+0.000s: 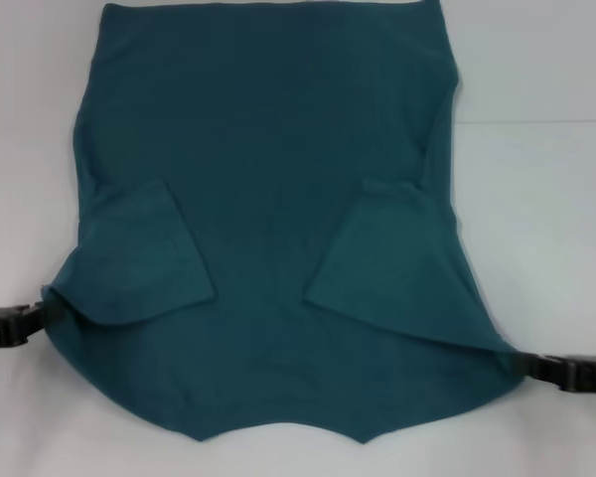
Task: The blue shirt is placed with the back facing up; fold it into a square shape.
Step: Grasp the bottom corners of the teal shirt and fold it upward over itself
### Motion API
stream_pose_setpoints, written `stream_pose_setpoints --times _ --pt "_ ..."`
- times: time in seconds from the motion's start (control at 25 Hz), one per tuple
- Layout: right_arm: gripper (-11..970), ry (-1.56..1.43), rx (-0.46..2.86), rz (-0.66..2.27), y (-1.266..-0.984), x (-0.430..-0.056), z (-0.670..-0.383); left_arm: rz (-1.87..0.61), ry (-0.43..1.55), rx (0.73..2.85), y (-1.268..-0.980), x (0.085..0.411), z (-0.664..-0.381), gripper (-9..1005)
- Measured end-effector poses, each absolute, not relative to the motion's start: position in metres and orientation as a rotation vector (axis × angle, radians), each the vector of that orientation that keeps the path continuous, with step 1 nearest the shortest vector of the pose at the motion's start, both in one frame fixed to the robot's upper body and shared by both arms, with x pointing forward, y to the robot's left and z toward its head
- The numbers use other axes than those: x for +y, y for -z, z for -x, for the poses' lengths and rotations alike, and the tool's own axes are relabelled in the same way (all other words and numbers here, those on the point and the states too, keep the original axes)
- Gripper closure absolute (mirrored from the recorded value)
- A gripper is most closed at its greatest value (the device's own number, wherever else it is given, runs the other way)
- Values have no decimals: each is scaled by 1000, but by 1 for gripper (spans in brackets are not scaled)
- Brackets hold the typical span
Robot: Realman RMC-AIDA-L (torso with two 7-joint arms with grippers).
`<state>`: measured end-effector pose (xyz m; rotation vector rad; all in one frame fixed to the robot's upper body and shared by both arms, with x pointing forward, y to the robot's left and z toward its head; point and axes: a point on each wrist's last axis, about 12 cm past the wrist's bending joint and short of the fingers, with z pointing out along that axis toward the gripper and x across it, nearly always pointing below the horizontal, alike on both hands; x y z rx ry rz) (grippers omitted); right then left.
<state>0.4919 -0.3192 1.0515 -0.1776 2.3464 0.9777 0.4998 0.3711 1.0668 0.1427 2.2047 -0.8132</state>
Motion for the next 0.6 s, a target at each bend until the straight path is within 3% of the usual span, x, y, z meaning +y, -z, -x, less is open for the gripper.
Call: stream_pose_setpoints --times 0.6 --pt "933 -945 2228 69 -1033 -363 -447 -81 908 2215 -1056 374 -468 909"
